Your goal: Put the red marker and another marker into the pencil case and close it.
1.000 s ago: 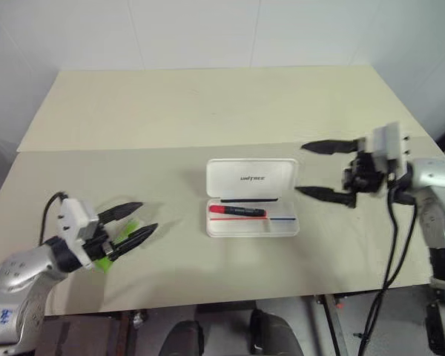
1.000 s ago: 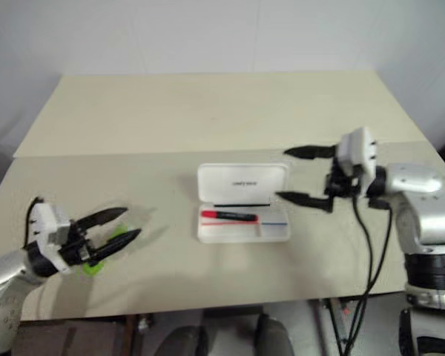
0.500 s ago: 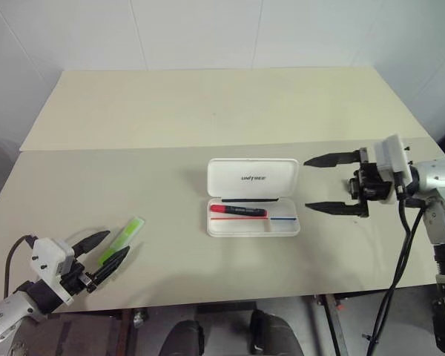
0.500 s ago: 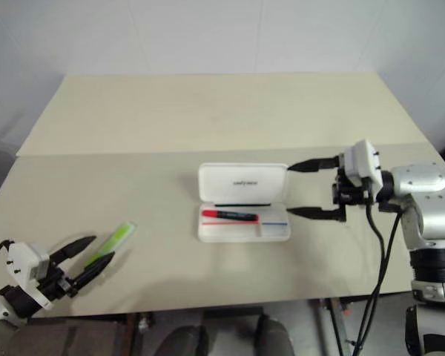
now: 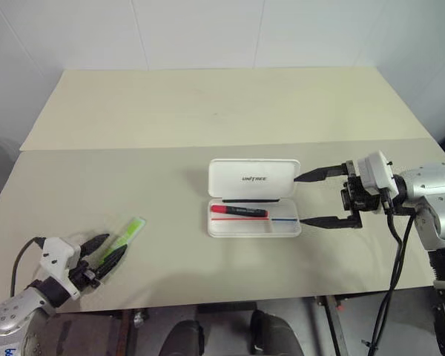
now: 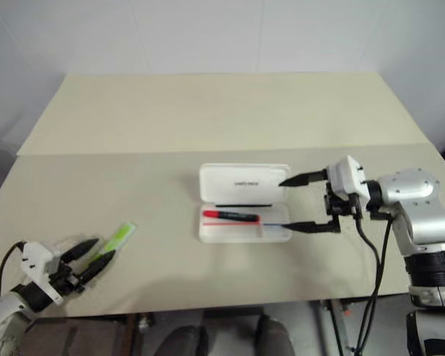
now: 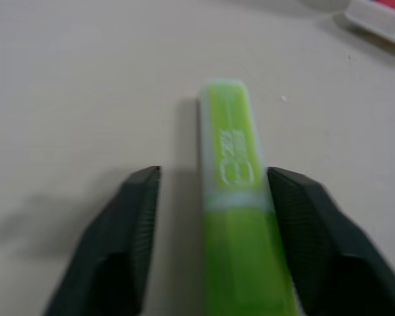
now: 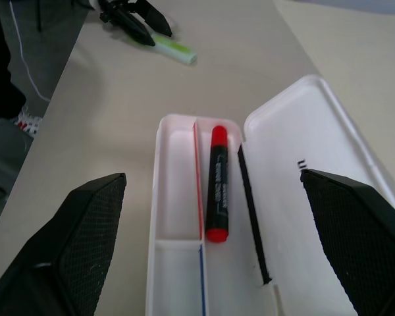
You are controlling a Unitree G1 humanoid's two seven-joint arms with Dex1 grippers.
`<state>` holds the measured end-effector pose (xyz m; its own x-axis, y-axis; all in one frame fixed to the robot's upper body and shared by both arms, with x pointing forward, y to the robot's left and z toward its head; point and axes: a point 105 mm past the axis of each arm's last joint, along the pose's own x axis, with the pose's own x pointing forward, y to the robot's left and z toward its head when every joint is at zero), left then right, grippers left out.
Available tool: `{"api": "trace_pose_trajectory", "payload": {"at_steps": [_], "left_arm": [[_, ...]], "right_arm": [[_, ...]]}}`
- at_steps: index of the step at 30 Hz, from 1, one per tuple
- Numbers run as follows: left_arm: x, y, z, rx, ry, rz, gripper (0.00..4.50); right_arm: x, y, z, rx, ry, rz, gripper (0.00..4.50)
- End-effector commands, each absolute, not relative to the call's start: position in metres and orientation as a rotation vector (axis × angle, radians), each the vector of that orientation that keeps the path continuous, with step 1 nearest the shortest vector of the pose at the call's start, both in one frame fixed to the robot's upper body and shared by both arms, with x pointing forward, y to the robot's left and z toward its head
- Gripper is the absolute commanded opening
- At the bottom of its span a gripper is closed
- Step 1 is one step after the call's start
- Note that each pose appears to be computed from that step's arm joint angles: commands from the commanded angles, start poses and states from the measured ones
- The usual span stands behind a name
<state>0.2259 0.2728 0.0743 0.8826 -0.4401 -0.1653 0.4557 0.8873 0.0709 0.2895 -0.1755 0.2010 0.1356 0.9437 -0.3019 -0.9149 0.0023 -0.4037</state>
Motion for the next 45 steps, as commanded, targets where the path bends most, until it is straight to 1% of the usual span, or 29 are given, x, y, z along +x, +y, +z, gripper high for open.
{"api": "trace_pose_trajectory", "payload": {"at_steps": [1,2,5,8,10,12,15,17,23,25,28,33,40,45], "left_arm": [[0.227,0.273,0.068,0.113,0.165,-0.452,1.29],[0.227,0.273,0.067,0.112,0.166,-0.455,1.12],[0.230,0.271,0.068,0.112,0.156,-0.453,1.13],[0.235,0.267,0.075,0.111,0.117,-0.462,1.13],[0.238,0.262,0.082,0.120,0.086,-0.486,1.13],[0.244,0.254,0.097,0.135,0.025,-0.521,1.13],[0.251,0.238,0.126,0.151,-0.085,-0.622,1.13],[0.252,0.225,0.141,0.167,-0.130,-0.717,1.13],[0.255,0.197,0.164,0.222,-0.135,-0.945,1.13],[0.257,0.182,0.170,0.269,-0.116,-1.055,1.13],[0.265,0.169,0.172,0.309,-0.102,-1.134,1.13],[0.280,0.148,0.163,0.351,-0.093,-1.243,1.13],[0.295,0.113,0.148,0.356,-0.084,-1.382,1.13],[0.304,0.093,0.135,0.361,-0.071,-1.419,1.13]], "right_arm": [[0.279,-0.176,0.210,-0.633,-0.087,1.518,4.50],[0.278,-0.176,0.210,-0.634,-0.088,1.518,4.50],[0.278,-0.176,0.211,-0.636,-0.092,1.513,4.50],[0.278,-0.177,0.210,-0.636,-0.094,1.506,4.50],[0.277,-0.178,0.209,-0.637,-0.092,1.501,4.50],[0.278,-0.180,0.208,-0.639,-0.088,1.489,4.50],[0.281,-0.185,0.205,-0.638,-0.087,1.457,4.50],[0.282,-0.189,0.203,-0.637,-0.080,1.438,4.50],[0.286,-0.197,0.196,-0.632,-0.065,1.390,4.50],[0.285,-0.202,0.191,-0.630,-0.050,1.366,4.50],[0.283,-0.212,0.183,-0.641,-0.010,1.330,4.50],[0.275,-0.225,0.174,-0.665,0.046,1.285,4.50],[0.264,-0.229,0.175,-0.658,0.044,1.229,4.50],[0.256,-0.229,0.176,-0.648,0.043,1.194,4.50]]}}
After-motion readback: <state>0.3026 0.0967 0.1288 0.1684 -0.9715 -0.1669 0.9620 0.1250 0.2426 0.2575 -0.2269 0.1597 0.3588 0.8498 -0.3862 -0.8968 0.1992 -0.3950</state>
